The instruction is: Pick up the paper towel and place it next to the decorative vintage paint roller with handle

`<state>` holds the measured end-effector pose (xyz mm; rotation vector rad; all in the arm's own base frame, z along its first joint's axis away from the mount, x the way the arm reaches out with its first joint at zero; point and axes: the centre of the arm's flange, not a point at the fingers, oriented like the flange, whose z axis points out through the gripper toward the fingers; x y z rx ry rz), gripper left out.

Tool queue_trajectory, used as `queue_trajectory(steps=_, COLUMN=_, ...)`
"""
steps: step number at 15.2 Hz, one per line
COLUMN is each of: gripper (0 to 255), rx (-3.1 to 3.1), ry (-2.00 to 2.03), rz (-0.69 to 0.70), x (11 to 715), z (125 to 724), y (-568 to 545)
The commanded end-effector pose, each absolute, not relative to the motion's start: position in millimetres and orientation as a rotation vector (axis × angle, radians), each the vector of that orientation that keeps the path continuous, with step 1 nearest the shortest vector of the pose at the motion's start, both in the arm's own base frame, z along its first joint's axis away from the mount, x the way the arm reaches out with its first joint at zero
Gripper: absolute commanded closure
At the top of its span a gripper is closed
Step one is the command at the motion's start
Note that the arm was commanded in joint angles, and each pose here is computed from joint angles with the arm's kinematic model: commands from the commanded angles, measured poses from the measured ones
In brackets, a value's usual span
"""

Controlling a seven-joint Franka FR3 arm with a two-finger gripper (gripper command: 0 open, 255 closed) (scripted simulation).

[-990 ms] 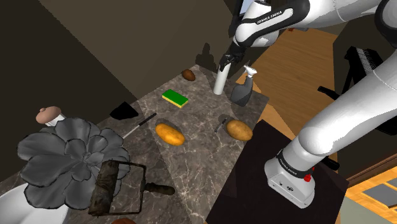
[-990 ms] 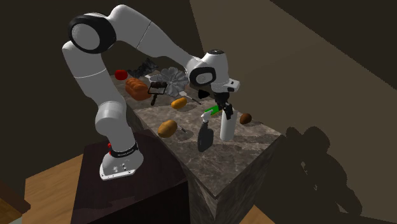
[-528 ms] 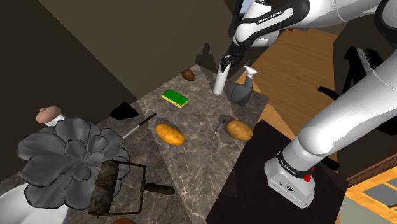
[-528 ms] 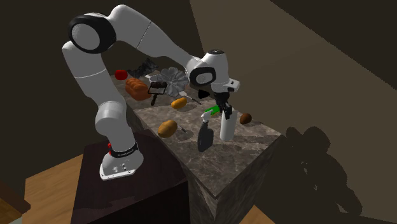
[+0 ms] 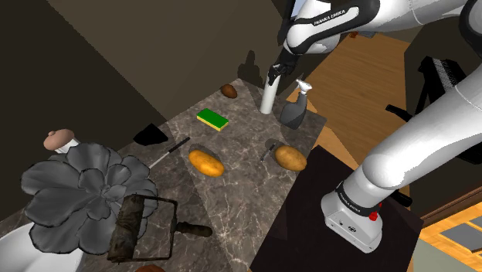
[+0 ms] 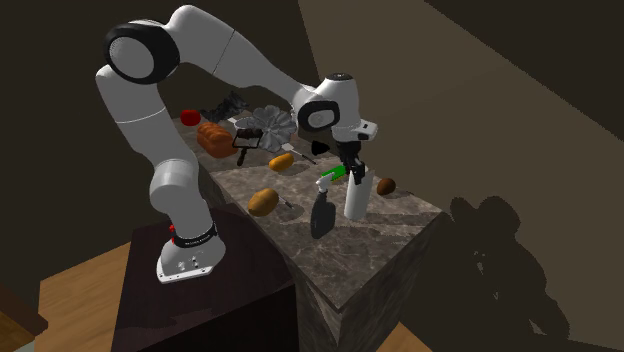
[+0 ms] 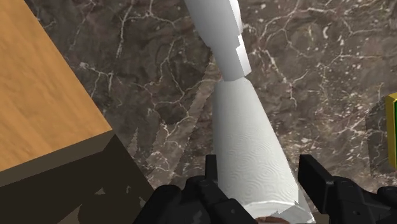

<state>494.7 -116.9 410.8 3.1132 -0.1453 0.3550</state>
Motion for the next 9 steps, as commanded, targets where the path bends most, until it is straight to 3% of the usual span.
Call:
queue_trajectory(steps=1, gripper=255, rx=3.113, ry=-0.145, rz=0.355, x=494.3, z=420.1, y=-117.9)
queue_trajectory(steps=9, gripper=255, rx=3.113, ry=-0.145, rz=0.355, x=494.3, z=462.3, y=-117.9)
